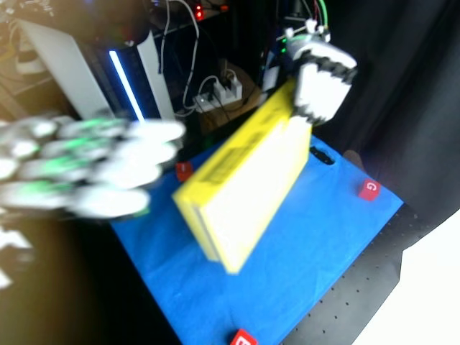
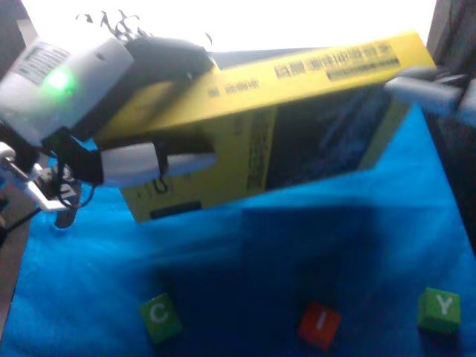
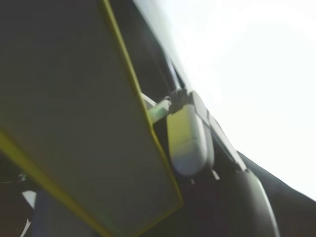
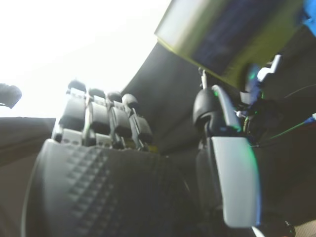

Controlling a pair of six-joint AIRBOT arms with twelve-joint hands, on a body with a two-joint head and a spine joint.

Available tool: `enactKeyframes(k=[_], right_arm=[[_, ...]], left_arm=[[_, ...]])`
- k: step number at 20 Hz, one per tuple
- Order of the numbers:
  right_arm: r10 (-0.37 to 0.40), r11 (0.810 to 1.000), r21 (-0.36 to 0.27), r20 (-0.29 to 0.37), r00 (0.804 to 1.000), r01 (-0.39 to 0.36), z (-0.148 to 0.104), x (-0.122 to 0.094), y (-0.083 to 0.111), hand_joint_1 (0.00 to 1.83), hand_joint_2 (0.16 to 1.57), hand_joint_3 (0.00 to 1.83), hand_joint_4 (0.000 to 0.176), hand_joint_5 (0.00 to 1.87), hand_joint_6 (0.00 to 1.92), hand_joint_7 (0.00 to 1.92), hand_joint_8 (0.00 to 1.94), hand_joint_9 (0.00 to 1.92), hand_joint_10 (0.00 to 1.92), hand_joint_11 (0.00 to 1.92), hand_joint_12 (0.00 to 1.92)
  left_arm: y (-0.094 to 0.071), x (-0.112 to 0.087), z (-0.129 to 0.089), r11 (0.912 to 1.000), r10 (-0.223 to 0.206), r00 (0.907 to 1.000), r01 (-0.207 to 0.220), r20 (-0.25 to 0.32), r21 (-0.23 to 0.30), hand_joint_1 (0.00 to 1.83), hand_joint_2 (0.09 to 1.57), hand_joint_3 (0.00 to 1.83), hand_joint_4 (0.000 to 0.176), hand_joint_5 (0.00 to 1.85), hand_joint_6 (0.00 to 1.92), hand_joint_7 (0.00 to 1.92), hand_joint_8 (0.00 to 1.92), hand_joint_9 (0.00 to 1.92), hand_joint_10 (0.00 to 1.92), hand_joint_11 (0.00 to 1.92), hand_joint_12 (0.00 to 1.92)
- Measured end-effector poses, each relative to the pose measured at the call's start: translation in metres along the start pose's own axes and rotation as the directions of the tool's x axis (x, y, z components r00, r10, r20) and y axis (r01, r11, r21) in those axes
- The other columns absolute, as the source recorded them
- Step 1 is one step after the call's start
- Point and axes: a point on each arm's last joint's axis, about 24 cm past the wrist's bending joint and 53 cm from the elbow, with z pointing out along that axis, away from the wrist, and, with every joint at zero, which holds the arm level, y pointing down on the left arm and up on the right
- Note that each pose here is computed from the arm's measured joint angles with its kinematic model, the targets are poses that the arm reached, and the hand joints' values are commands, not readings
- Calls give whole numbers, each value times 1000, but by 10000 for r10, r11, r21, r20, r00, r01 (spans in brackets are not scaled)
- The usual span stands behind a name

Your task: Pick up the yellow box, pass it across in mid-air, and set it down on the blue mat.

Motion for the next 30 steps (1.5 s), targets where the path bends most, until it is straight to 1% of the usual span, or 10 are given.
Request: enactKeyframes(k=[3, 5, 6, 7, 9, 12, 22, 23, 24, 30], right_arm=[[11, 9994, 336, -1289, 9917, 33, 5, 39, -8, 655, 1121, 0, 0, 0, 0, 0, 0, 0, 0, 0, 27], [2, 9983, 571, -1513, 9885, 86, 9, 44, -17, 651, 1127, 1, 0, 9, 3, 0, 0, 0, 0, 8, 5], [-10, 9977, 664, -1467, 9892, 108, 11, 41, -21, 633, 1190, 0, 0, 130, 17, 164, 0, 138, 31, 1, 541], [9, 9971, 751, -1410, 9900, 98, 14, 39, -25, 814, 1229, 0, 0, 247, 864, 409, 1022, 420, 1212, 217, 1638], [310, 9959, 884, -1381, 9899, -188, 22, 40, -28, 1243, 1230, 39, 0, 861, 1844, 1113, 1861, 1242, 1893, 1305, 1910], [47, 9966, 816, -1833, 9831, 104, 22, 52, -28, 1463, 1218, 36, 0, 1252, 1920, 1508, 1940, 1609, 1921, 1710, 1921], [66, 9973, 731, -1746, 9846, 63, 22, 43, -21, 1433, 1205, 30, 0, 1127, 1921, 1310, 1941, 1441, 1921, 1550, 1921], [59, 9977, 673, -1711, 9852, 57, 21, 42, -19, 1420, 1218, 35, 0, 1111, 1921, 1292, 1941, 1434, 1921, 1546, 1921], [-241, 9974, 634, -1707, 9850, 354, 19, 38, -20, 1419, 1214, 33, 0, 1115, 1921, 1265, 1941, 1390, 1921, 1501, 1921], [-405, 9937, 1003, -1021, 9939, 508, 4, 1, -23, 1506, 1164, 39, 15, 1187, 1921, 1381, 1941, 1500, 1921, 1587, 1921]], left_arm=[[-5, -7, 3, 9997, -29, 9998, 23, 220, 237, 1268, 1190, 0, 0, 1210, 1921, 1406, 1921, 1545, 1921, 1625, 1921], [-16, -12, 3, 9977, 110, 9990, -139, 434, 664, 1287, 1179, 0, 0, 1208, 1921, 1399, 1921, 1529, 1921, 1610, 1921], [-20, -10, 3, 9969, 78, 9991, -111, 426, 782, 1254, 1190, 1, 0, 1205, 1921, 1393, 1921, 1523, 1921, 1603, 1921], [-25, -10, 2, 9954, 97, 9990, -138, 438, 945, 1239, 1188, 0, 0, 1196, 1921, 1388, 1921, 1522, 1921, 1602, 1921], [-26, -13, 3, 9950, 276, 9978, -331, 599, 942, 1244, 1190, 2, 0, 1183, 1921, 1377, 1921, 1495, 1921, 1595, 1921], [-31, -10, 2, 9913, 501, 9977, -552, 455, 1197, 1286, 1178, 0, 0, 1190, 1921, 1384, 1921, 1497, 1921, 1597, 1921], [-15, -18, -8, 9979, -177, 9978, 137, 641, 628, 1286, 1178, 0, 0, 1190, 1921, 1384, 1921, 1497, 1921, 1597, 1921], [-14, -19, -11, 9982, -220, 9972, 179, 709, 576, 570, 1149, 0, 29, 237, 421, 276, 383, 299, 383, 319, 392], [-8, -18, -14, 9990, -275, 9975, 252, 646, 367, 494, 1161, 0, 54, 47, 83, 54, 76, 59, 76, 63, 78], [39, -34, -45, 9865, -290, 9924, 478, 1196, -1567, 519, 1150, 0, 74, 0, 0, 0, 0, 0, 0, 0, 0]])
